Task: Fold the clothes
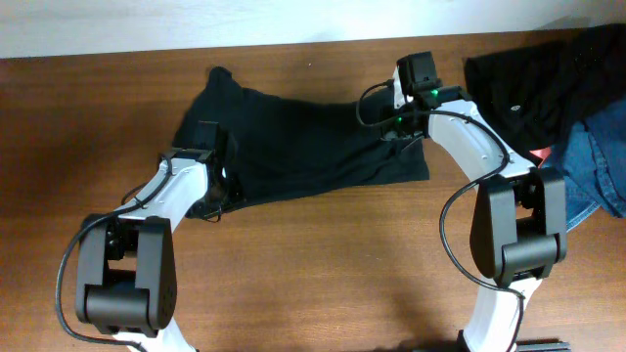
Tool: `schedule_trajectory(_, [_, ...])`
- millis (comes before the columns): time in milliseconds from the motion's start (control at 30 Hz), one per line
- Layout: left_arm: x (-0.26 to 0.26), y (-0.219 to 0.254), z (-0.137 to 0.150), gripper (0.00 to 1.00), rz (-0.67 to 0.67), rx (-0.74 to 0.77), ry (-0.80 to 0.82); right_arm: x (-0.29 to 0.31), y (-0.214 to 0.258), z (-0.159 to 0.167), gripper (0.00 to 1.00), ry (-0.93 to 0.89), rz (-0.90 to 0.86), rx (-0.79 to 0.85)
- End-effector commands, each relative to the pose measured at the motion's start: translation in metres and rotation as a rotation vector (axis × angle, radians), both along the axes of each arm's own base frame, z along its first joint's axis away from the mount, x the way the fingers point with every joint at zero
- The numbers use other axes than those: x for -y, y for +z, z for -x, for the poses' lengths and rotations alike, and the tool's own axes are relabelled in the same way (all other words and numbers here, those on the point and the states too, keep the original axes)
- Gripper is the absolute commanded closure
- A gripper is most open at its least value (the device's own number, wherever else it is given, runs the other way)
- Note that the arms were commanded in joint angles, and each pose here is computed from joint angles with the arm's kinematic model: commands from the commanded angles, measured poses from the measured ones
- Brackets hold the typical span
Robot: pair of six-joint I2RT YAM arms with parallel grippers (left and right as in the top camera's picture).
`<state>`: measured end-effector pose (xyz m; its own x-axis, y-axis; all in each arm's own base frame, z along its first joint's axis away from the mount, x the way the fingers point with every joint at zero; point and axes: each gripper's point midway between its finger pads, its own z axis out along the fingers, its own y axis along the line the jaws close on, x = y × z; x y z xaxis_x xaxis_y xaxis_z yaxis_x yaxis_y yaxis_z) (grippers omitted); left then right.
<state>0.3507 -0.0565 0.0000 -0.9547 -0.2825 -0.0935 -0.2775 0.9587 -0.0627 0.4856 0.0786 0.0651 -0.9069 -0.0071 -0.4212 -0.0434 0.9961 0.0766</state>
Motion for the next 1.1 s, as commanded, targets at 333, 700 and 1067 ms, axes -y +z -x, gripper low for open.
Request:
schedule_trajectory(333, [-0.003, -0.008, 0.004, 0.99, -0.022, -0.02, -0.014, 0.005, 0.027, 0.034, 0.62, 0.018, 0.034, -0.115])
schedule_trajectory(700, [-0.003, -0.008, 0.005, 0.99, -0.023, -0.025, -0.014, 0.007, 0.003, 0.056, 0.96, -0.106, -0.002, -0.214])
schedule_trajectory(1067, [-0.003, -0.008, 0.006, 0.99, -0.024, -0.028, -0.014, -0.007, -0.03, 0.061, 0.96, -0.133, -0.101, -0.231])
